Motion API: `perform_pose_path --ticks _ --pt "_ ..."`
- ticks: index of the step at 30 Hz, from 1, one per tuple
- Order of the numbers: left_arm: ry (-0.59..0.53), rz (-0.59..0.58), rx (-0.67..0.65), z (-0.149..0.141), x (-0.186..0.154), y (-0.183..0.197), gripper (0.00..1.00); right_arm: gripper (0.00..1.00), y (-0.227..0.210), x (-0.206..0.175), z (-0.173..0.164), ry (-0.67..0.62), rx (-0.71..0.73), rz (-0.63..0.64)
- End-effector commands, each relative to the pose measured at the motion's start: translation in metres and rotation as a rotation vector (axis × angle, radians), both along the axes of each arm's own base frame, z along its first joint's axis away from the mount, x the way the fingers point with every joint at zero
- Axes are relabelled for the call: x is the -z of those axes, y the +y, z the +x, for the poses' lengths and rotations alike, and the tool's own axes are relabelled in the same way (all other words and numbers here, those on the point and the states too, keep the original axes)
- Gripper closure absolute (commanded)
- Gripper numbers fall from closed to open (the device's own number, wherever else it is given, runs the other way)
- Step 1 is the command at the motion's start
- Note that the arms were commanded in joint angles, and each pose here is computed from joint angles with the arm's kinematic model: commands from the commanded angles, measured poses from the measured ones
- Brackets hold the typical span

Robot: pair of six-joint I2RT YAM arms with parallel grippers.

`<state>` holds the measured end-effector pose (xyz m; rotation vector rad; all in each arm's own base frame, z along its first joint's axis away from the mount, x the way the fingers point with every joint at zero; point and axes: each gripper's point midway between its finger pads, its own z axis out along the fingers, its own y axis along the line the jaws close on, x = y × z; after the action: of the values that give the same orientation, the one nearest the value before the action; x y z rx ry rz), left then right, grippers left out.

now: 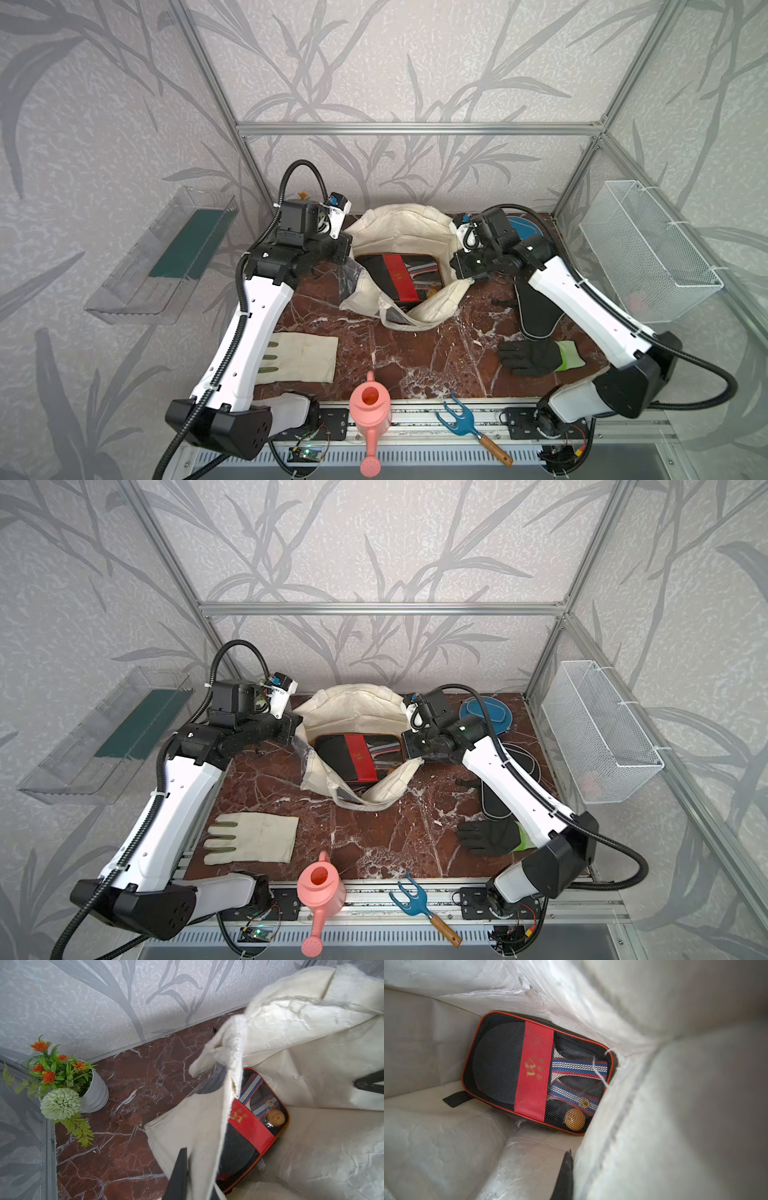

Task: Remove the ping pong set from the canvas bag
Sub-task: Adjust the canvas bag at the center of the board.

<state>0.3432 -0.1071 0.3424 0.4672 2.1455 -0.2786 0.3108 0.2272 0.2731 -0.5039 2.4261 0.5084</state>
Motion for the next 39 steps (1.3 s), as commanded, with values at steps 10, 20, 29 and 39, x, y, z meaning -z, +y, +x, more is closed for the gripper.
perform_pose_path --ticks 10,20,29,39 --pt "-0.048 -0.109 0.127 -0.008 -0.010 -0.044 1.00 1.00 -0.041 0.010 -0.038 0.002 0.060 -0.004" --pt "-0.015 -0.061 0.172 0.010 -0.003 -0.060 0.17 1.00 -0.039 0.017 -0.038 0.009 0.049 0.000" --pt "0.118 -0.028 0.256 0.020 0.033 -0.085 0.14 1.00 -0.036 0.021 -0.039 0.017 0.039 0.008" --pt "0.108 0.002 0.262 0.030 0.028 -0.087 1.00 0.94 -0.036 0.005 -0.043 -0.019 0.004 0.010"
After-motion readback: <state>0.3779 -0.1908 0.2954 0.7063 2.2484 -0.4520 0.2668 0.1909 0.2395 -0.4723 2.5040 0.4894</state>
